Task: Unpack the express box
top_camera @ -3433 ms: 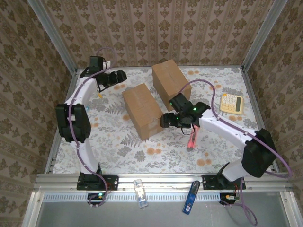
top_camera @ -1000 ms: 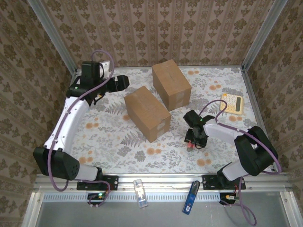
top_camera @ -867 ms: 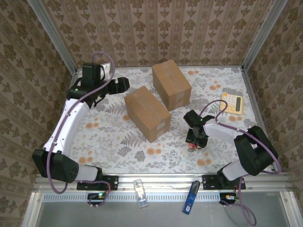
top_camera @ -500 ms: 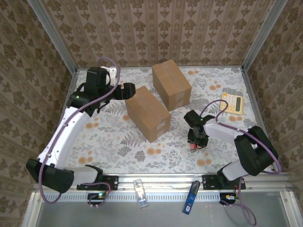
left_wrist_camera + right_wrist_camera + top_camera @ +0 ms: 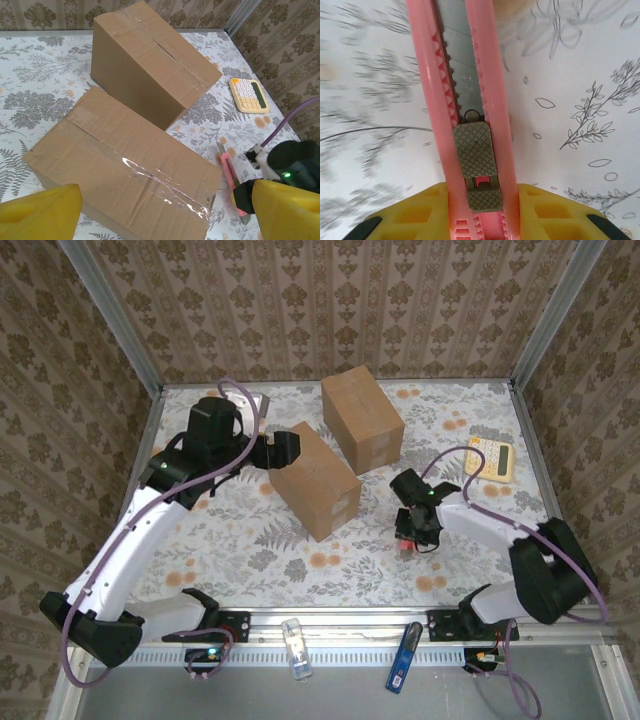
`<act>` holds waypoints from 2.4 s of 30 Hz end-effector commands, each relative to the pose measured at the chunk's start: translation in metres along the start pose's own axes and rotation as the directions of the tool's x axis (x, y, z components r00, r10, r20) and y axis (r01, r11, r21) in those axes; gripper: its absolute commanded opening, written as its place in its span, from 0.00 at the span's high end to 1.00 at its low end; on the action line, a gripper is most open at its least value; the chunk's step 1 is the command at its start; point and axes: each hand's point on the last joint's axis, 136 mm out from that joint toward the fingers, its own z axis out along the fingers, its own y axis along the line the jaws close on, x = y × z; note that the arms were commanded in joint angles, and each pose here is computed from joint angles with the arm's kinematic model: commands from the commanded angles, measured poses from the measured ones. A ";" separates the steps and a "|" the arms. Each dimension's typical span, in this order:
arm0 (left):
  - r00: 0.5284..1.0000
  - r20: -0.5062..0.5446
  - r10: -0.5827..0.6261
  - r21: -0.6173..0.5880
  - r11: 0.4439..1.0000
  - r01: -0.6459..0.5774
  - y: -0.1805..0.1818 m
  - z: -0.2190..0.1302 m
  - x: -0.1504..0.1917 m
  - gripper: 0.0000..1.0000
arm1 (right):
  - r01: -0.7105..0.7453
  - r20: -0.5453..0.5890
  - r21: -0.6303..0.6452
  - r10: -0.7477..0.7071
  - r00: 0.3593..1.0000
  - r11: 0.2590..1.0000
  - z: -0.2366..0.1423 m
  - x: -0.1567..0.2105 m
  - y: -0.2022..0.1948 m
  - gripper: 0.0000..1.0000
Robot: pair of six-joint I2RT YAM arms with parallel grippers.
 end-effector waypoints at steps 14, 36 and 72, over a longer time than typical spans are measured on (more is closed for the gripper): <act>0.999 -0.050 -0.020 0.237 0.971 0.032 -0.072 0.058 0.008 0.16 | 0.372 0.272 -0.382 -0.282 0.920 0.846 -0.156 -0.019 0.074 0.71; 0.988 -0.148 -0.046 0.333 0.938 0.094 -0.109 0.112 0.031 0.27 | 0.496 0.377 -0.575 -0.327 0.866 0.651 -0.201 -0.019 0.157 0.70; 0.996 -0.072 -0.044 0.390 0.918 0.068 -0.111 0.075 0.006 1.00 | 0.558 0.456 -0.643 -0.323 0.829 0.525 -0.215 -0.021 0.177 0.19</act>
